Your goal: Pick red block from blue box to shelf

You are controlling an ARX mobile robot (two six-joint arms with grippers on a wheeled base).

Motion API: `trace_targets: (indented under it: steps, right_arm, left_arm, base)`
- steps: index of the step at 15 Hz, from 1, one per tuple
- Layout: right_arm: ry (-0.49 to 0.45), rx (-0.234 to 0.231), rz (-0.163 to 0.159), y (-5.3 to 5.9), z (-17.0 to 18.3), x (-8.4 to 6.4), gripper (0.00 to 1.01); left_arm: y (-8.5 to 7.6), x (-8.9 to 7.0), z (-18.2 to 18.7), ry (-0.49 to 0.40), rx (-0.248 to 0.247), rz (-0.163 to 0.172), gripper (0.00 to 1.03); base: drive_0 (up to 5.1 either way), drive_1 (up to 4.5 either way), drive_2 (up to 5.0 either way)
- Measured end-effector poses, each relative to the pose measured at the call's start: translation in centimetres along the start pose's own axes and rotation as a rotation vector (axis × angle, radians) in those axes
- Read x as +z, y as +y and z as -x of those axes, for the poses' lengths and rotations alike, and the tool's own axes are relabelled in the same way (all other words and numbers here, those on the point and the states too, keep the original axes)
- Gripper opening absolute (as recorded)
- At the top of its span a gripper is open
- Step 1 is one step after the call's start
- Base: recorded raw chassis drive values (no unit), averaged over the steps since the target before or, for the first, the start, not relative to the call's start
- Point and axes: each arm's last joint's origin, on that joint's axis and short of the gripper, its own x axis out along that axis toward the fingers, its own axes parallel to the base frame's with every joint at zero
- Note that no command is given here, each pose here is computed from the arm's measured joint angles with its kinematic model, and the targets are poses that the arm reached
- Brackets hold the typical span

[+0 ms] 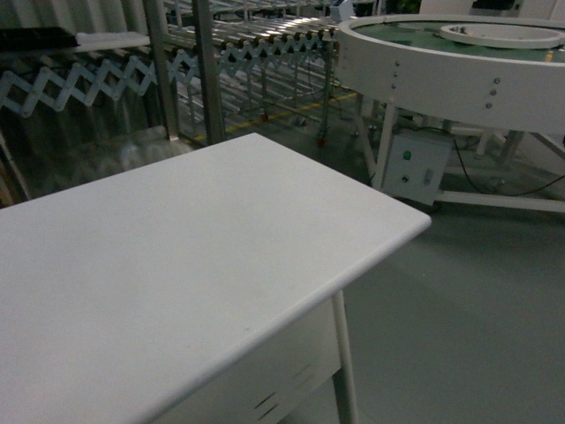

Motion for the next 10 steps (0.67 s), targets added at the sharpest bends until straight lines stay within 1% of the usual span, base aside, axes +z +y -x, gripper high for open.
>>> trace_targets:
  steps: [3,5,10]
  right_arm:
    - [0.001,-0.008,0.000,-0.05,0.00,-0.01,0.21]
    - [-0.002,-0.001,0.000,0.01,0.00,0.02,0.21]
    - [0.001,-0.001,0.000,0.00,0.00,-0.01,0.21]
  left_arm:
    - [-0.01,0.03,0.00,-0.003,-0.003,0.000,0.98]
    - [0.00,0.01,0.00,-0.001,-0.001,0.000,0.98]
    - [0.00,0.02,0.00,-0.002,0.000,0.000,0.98]
  base:
    - [2.9,-3.69,-3.7]
    - [2.9,-3.69,-3.7]
    - [2.9,-3.69,-3.7]
